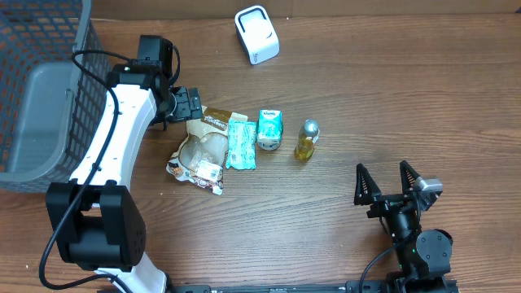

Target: Scan the item barcode

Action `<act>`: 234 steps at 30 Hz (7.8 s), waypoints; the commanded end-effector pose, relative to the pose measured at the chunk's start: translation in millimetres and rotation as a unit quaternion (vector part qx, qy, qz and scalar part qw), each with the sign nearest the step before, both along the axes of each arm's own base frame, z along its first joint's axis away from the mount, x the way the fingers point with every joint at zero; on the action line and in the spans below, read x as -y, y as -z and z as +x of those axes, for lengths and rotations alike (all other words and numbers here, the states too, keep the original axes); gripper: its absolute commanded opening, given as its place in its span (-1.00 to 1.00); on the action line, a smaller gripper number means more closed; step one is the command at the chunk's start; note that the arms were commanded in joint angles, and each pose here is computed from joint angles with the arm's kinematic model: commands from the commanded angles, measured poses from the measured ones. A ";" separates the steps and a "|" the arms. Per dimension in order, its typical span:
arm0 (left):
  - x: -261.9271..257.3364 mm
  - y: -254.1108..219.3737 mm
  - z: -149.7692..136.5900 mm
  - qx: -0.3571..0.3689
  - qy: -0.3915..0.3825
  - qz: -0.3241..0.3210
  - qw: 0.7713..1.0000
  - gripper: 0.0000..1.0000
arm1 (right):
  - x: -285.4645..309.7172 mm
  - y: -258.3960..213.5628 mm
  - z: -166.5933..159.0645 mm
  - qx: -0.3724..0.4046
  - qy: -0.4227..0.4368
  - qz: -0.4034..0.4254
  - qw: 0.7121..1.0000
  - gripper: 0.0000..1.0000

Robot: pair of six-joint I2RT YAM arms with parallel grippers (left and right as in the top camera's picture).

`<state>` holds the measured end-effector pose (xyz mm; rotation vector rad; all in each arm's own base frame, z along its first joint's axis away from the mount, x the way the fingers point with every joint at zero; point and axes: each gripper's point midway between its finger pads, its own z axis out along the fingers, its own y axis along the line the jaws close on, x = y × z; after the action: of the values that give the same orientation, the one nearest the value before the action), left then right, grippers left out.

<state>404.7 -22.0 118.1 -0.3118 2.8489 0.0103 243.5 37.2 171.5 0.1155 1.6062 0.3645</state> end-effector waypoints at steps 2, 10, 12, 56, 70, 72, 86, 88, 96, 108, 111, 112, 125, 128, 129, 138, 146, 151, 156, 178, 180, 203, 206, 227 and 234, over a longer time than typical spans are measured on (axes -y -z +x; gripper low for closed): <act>-1.9 -6.8 3.0 0.010 -0.003 0.005 1.000 1.00 | 1.7 2.4 0.6 0.000 0.004 0.002 1.000 1.00; -1.9 -6.9 3.0 0.010 -0.003 0.005 1.000 1.00 | 1.7 2.4 0.6 0.000 0.004 0.002 1.000 1.00; -1.9 -6.9 3.0 0.010 -0.003 0.005 1.000 1.00 | 1.7 2.5 0.6 0.000 0.004 0.002 1.000 1.00; -1.9 -6.8 3.0 0.010 -0.003 0.005 1.000 1.00 | 33.8 -17.3 2.3 0.046 0.099 -0.084 0.991 1.00; -1.9 -6.9 3.0 0.010 -0.003 0.005 1.000 1.00 | -15.0 0.2 -2.8 0.009 -0.045 -0.018 0.999 1.00; -1.9 -6.9 3.0 0.010 -0.003 0.005 1.000 0.99 | -14.3 -1.9 -3.7 0.002 -0.044 -0.010 0.999 1.00; -1.9 -6.9 3.0 0.010 -0.003 0.005 1.000 1.00 | 2.8 -128.2 -10.8 -0.086 0.002 -0.023 0.996 1.00; -1.9 -6.9 3.0 0.010 -0.003 0.005 1.000 0.99 | 2.1 -145.0 -5.4 -0.119 0.002 -0.028 0.993 1.00; -1.9 -6.9 3.0 0.010 -0.003 0.005 1.000 0.99 | -4.3 -170.9 27.2 -0.302 -0.007 -0.048 0.952 1.00; -1.9 -6.8 3.0 0.010 -0.003 0.005 1.000 0.99 | -51.7 -99.4 75.4 -0.472 -0.114 -0.006 0.874 0.84; -1.9 -6.8 3.0 0.010 -0.003 0.005 1.000 0.99 | -57.2 -78.6 84.6 -0.510 -0.107 0.024 0.853 0.75; -1.9 -6.9 3.0 0.010 -0.003 0.005 1.000 0.99 | -58.9 -71.3 87.2 -0.523 -0.101 0.031 0.846 0.75; -1.9 -6.9 3.0 0.010 -0.003 0.005 1.000 1.00 | -98.1 -25.7 110.2 -0.546 -0.007 -0.015 0.838 0.77; -1.9 -6.9 3.0 0.010 -0.003 0.005 1.000 0.99 | -106.7 -19.6 115.3 -0.534 0.017 -0.037 0.845 0.86; -1.9 -6.9 3.0 0.010 -0.003 0.005 1.000 1.00 | -107.7 -17.2 116.2 -0.533 0.027 -0.040 0.845 0.89; -1.9 -6.8 3.0 0.010 -0.003 0.005 1.000 1.00 | -116.6 26.3 122.7 -0.572 0.065 -0.034 0.817 0.93; -1.9 -6.8 3.0 0.010 -0.003 0.005 1.000 1.00 | -119.1 52.5 122.0 -0.598 0.075 -0.032 0.797 0.89; -1.9 -6.9 3.0 0.010 -0.003 0.005 1.000 1.00 | -118.9 55.4 121.6 -0.601 0.077 -0.032 0.795 0.69; -1.9 -6.9 3.0 0.010 -0.003 0.005 1.000 1.00 | -116.6 60.2 116.9 -0.608 0.086 -0.028 0.789 0.55; -1.9 -6.9 3.0 0.010 -0.003 0.005 1.000 1.00 | -119.2 71.1 115.2 -0.614 0.079 -0.025 0.785 0.37; -1.9 -6.9 3.0 0.010 -0.003 0.005 1.000 1.00 | -119.4 70.9 115.3 -0.614 0.079 -0.025 0.785 0.37; -1.9 -6.9 3.0 0.010 -0.003 0.005 1.000 0.99 | -119.7 68.1 114.6 -0.615 0.077 -0.025 0.784 -0.50; -1.9 -6.9 3.0 0.010 -0.003 0.005 1.000 0.99 | -119.4 65.1 114.6 -0.615 0.075 -0.028 0.784 -0.51; -1.9 -6.8 3.0 0.010 -0.003 0.005 1.000 1.00 | -92.8 -24.1 94.8 -0.592 -0.132 -0.022 0.795 -0.61; -1.9 -6.9 3.0 0.010 -0.003 0.005 1.000 1.00 | -83.1 -71.5 65.8 -0.540 -0.252 0.009 0.803 -0.62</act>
<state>404.8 -20.7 118.2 -0.3136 2.8474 0.0201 317.4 102.5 203.7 0.1150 2.9283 0.5835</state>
